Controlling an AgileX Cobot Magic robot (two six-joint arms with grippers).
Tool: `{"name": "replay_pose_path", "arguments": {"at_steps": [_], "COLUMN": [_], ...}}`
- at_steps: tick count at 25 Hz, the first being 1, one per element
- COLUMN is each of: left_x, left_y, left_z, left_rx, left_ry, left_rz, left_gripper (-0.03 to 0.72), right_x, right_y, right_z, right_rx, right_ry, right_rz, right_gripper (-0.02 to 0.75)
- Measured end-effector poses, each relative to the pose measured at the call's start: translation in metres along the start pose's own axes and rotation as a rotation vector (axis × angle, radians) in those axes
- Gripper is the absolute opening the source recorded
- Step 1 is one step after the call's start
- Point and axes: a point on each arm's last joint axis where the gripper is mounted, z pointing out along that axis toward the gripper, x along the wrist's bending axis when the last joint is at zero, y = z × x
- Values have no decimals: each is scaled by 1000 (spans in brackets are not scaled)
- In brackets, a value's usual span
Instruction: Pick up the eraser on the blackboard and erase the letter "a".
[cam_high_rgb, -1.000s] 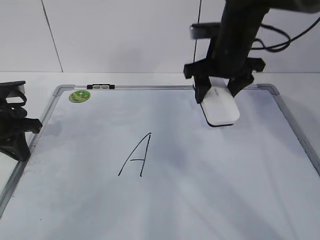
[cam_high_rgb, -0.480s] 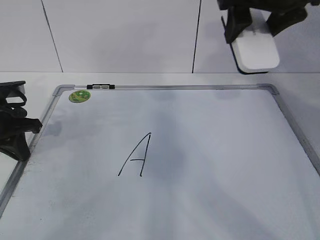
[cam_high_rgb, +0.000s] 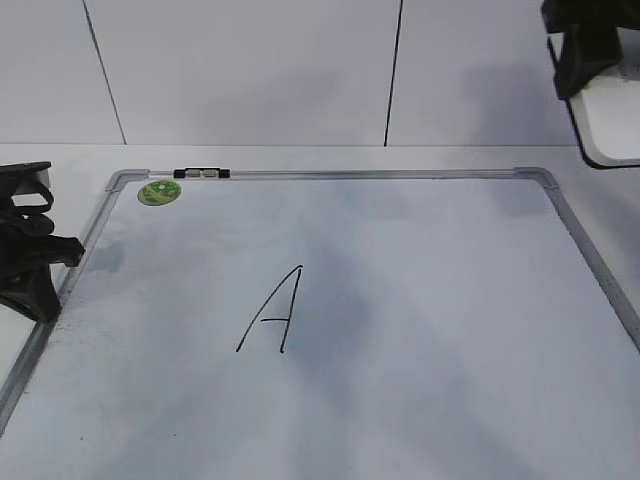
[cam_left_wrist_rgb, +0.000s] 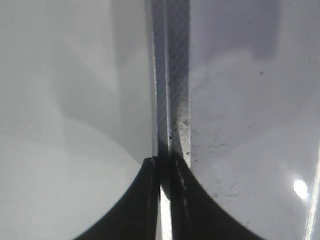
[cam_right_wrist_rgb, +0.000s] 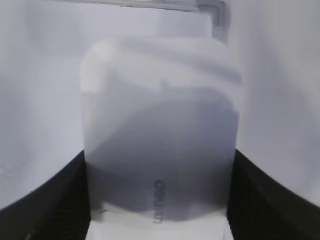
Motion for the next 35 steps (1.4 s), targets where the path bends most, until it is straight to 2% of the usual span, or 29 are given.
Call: {"name": "replay_pose_path", "arguments": {"at_steps": [3,7,13,23,28,35], "left_x": [0,0,0,0,0,0], "left_y": [0,0,0,0,0,0], "left_z": [0,0,0,0,0,0], "left_rx": [0,0,0,0,0,0], "left_ry": [0,0,-1,-3,-3,-3], "left_rz": [0,0,-1,-3,-3,-3], "left_gripper": [17,17,17,17,17,17], "right_x": [-21,-35,-34,-30,-37,-41], "right_y": [-4,-8,-12,-25,-25,-28], "right_z": [-5,-7,10,83,108,139], "right_rx": [-7,-6,51,274,345,437], "right_ry": [-34,-63,-75,-107,-96,-32], "right_rz": [52,89,78,63,100,74], "right_gripper": [555,555,555,555,556,555]}}
